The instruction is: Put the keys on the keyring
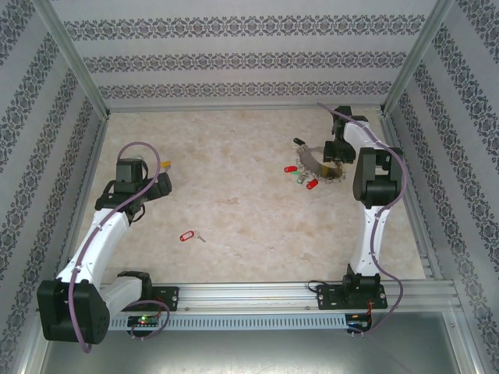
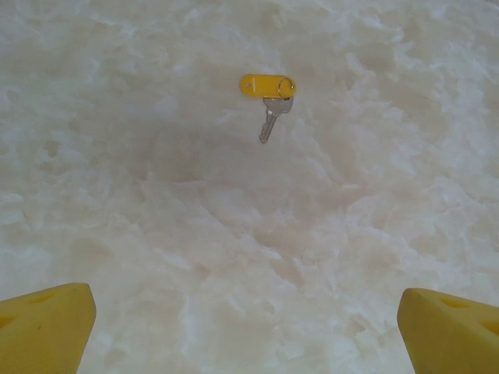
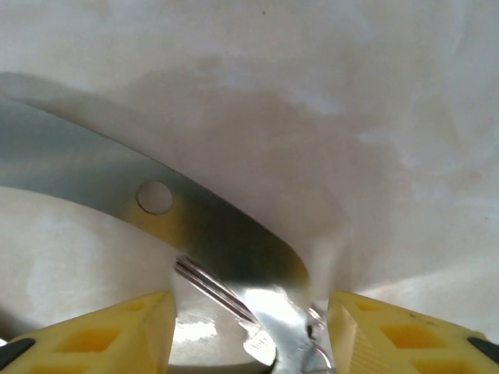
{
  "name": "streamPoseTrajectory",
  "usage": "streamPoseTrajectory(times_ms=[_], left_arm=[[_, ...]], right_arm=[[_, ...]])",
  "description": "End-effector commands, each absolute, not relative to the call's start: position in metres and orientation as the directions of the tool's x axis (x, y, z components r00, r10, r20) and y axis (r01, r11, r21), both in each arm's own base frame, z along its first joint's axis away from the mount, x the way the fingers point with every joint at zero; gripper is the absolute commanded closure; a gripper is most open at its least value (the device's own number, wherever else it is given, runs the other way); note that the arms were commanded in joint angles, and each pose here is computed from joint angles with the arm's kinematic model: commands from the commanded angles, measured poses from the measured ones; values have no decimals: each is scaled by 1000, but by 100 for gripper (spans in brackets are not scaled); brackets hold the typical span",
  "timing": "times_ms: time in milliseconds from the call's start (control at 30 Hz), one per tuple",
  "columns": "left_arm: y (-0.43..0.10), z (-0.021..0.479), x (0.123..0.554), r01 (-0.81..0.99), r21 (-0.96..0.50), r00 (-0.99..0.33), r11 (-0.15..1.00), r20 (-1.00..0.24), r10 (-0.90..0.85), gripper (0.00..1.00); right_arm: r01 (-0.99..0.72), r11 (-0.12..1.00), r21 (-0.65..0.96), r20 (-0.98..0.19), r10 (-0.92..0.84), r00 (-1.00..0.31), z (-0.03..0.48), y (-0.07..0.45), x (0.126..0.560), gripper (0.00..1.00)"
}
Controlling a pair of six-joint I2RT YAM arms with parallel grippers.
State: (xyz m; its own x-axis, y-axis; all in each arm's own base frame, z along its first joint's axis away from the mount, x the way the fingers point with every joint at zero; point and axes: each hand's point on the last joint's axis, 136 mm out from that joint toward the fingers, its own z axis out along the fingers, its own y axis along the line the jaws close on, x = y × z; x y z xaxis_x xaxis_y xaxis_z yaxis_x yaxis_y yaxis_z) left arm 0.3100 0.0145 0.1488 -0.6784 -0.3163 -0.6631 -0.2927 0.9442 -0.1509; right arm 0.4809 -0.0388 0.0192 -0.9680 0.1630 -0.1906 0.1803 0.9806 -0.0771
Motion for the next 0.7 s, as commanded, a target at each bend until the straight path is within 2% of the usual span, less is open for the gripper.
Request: streamPoseTrajectory(times_ms=[0,300,667], left_arm=[[12,151,310,-297,-171,-678,939,-655,-334,0],[13,149,310,-305,-164,-681,938,-652,-335,0],[15,149,309,-315,-156,-681,936,-650,-337,0]], right_arm=[[140,982,-130,-107,126,-986,9,-53,471,49],[76,991,-113,-67,68,-995,9,-49,473,54],[17,997,-71,-39,14,-999,10,-37,469,77]])
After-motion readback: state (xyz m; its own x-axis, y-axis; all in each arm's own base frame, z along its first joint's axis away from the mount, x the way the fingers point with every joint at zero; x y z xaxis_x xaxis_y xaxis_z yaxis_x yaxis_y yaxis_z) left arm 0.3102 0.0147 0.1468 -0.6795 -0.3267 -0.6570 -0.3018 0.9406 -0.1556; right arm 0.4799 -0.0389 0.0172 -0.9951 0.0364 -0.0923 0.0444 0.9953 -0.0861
